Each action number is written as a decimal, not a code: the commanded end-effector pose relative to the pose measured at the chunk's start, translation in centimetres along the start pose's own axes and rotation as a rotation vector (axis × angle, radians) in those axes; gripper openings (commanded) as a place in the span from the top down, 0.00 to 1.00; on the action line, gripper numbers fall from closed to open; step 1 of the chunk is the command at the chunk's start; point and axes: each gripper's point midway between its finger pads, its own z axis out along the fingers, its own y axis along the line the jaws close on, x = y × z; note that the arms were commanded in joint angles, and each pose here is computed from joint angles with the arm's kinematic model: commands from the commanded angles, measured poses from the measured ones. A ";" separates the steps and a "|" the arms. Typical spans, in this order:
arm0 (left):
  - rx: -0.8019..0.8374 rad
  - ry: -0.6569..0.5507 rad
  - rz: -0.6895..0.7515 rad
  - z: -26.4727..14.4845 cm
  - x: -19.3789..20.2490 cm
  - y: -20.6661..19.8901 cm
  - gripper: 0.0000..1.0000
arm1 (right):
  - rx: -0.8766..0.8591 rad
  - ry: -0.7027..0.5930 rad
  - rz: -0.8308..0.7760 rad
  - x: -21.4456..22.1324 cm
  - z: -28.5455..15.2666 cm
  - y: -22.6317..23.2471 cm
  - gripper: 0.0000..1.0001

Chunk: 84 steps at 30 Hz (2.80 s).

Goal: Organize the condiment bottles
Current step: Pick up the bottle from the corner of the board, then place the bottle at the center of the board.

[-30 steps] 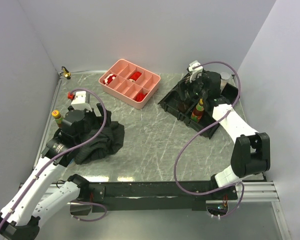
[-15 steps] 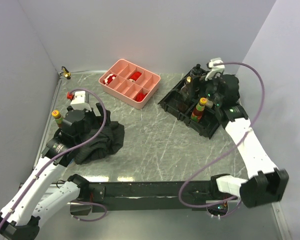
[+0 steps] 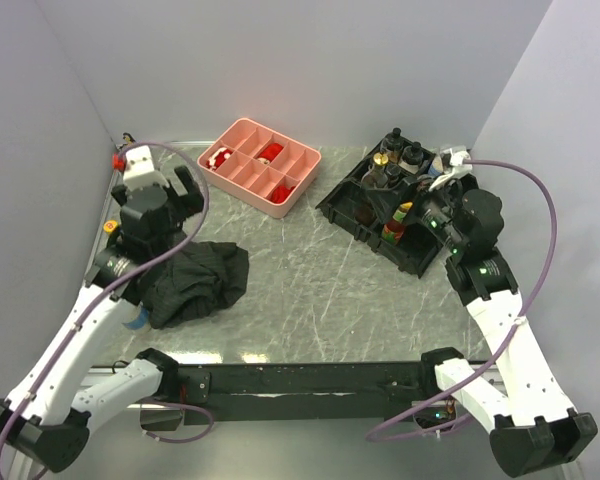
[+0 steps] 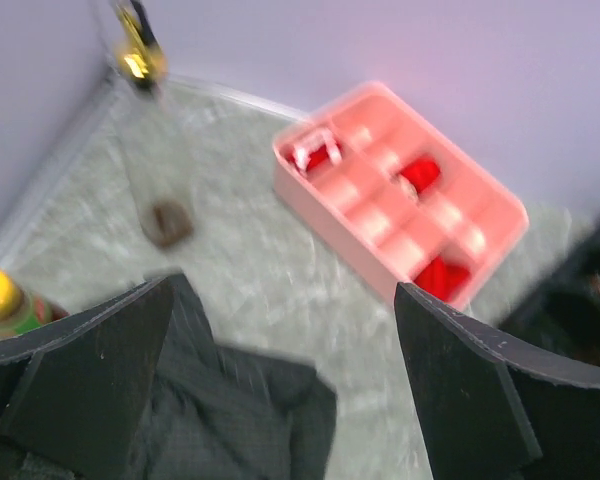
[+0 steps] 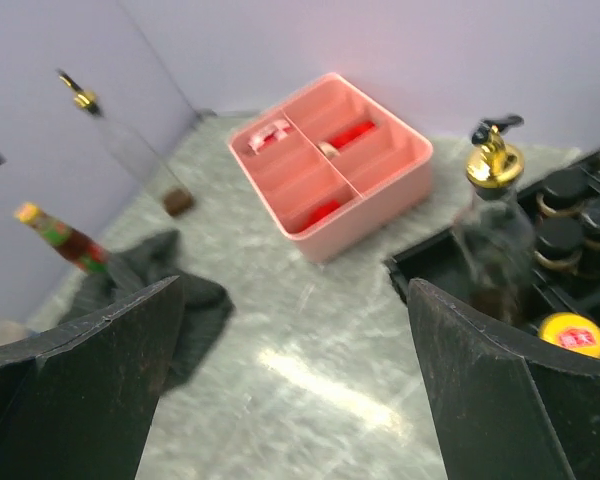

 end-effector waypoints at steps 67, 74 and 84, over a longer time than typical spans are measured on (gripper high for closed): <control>0.266 -0.050 0.111 6.4 -4.1 -9.7 0.99 | 0.008 -0.107 -0.002 -1.7 -3.7 1.4 0.00; 0.545 0.035 0.092 0.8 0.0 -16.5 0.99 | 0.022 -0.089 0.015 -1.0 -3.8 1.1 0.00; 0.806 -0.001 0.102 -4.1 4.3 -23.5 0.99 | 0.045 -0.077 0.025 -0.2 -4.4 0.8 0.00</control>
